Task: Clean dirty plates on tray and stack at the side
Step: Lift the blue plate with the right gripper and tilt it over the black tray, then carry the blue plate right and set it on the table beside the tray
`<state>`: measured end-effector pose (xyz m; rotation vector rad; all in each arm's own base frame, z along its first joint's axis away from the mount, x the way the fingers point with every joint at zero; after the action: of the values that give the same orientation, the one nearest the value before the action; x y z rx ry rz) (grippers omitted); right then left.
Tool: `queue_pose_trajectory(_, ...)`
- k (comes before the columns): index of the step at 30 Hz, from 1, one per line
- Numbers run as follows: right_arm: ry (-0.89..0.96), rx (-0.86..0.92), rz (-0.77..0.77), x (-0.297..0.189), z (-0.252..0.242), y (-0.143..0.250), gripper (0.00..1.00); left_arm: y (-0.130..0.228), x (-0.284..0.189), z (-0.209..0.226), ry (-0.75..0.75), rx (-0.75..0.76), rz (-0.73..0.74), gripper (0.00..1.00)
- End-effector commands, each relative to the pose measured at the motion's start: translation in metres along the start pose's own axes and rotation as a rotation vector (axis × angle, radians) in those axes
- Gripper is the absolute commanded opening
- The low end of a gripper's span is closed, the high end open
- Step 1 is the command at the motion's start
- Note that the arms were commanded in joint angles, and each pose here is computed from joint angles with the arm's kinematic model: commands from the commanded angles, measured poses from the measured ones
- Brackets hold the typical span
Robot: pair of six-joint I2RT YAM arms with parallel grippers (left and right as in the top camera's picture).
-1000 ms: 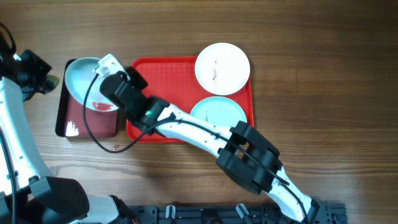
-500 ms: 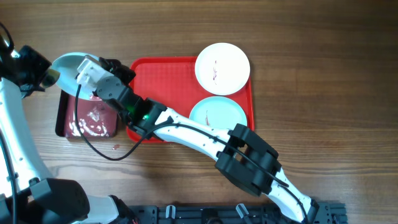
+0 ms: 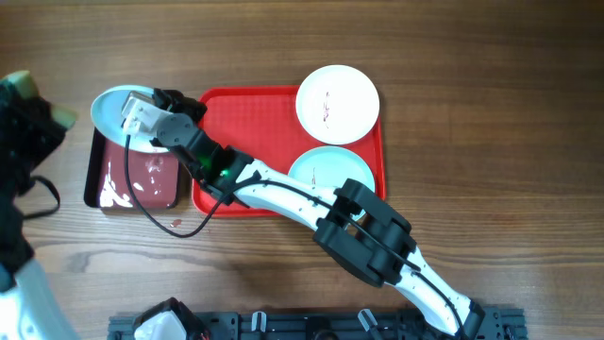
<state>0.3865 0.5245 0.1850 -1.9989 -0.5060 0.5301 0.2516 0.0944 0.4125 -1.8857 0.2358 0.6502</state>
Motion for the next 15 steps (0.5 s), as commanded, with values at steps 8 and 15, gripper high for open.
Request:
queue_pose_trajectory(8, 0.085, -0.082, -0.089, 0.004, -0.020, -0.019, 0.04, -0.002, 0.004, -0.006, 0.049, 0.036, 0.019, 0.04)
queue_pose_trajectory(15, 0.331, 0.314, -0.024, 0.021, -0.121, 0.021, 0.04, 0.005, 0.059, 0.011, 0.038, -0.012, 0.160, 0.04)
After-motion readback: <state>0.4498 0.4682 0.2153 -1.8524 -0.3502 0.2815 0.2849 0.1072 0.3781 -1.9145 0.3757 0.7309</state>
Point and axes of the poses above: each gripper's point midway between its finger pads, its own x axis out along the fingers, its own z axis along the line the jaws close on, y = z × x, the point moved 3 cm from there along -x, back along the fingers, and after that the axes turned 12 degrees about x, right-handed, at the moved point
